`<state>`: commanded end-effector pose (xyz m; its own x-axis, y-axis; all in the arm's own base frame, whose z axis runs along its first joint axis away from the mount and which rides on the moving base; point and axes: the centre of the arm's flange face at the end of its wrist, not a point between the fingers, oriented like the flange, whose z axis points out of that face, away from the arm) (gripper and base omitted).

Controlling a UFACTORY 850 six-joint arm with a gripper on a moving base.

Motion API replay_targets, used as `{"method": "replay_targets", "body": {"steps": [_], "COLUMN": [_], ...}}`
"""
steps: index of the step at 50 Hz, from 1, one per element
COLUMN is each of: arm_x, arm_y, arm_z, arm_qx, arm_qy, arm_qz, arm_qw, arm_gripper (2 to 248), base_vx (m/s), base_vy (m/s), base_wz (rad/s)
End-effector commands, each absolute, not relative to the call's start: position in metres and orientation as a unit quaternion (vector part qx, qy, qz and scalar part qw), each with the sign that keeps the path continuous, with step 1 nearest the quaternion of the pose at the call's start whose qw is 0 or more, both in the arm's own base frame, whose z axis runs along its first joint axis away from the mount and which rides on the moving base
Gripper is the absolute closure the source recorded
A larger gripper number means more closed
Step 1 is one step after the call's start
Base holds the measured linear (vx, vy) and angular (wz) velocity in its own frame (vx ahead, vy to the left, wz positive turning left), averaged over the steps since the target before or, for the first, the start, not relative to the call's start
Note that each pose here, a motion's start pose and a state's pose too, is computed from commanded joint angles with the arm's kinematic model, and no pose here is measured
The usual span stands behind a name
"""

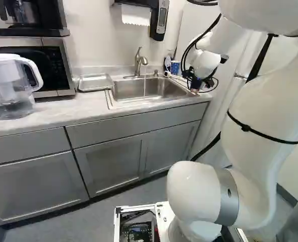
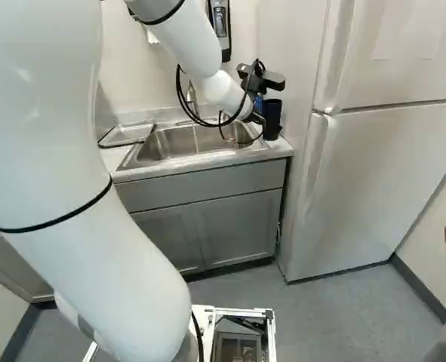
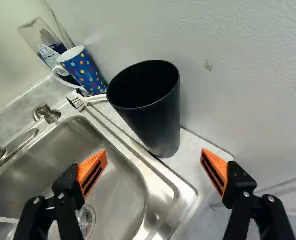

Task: Rinse the cup and place it in the tray

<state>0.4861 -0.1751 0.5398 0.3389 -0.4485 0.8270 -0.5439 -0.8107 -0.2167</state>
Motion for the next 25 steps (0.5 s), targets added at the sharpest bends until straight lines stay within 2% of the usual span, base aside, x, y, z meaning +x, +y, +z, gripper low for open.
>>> {"method": "replay_targets", "body": {"steps": [25], "arm_x": [0.496], "arm_y": [-0.180], "arm_z": [0.542], "arm_qx": [0.810], "arm_qy": [-0.304], "arm_qz": [0.498], "arm_qw": [0.055], "arm_gripper": [3], "base_vx": [0.000], "base_vy": [0.000], "base_wz": [0.000]}}
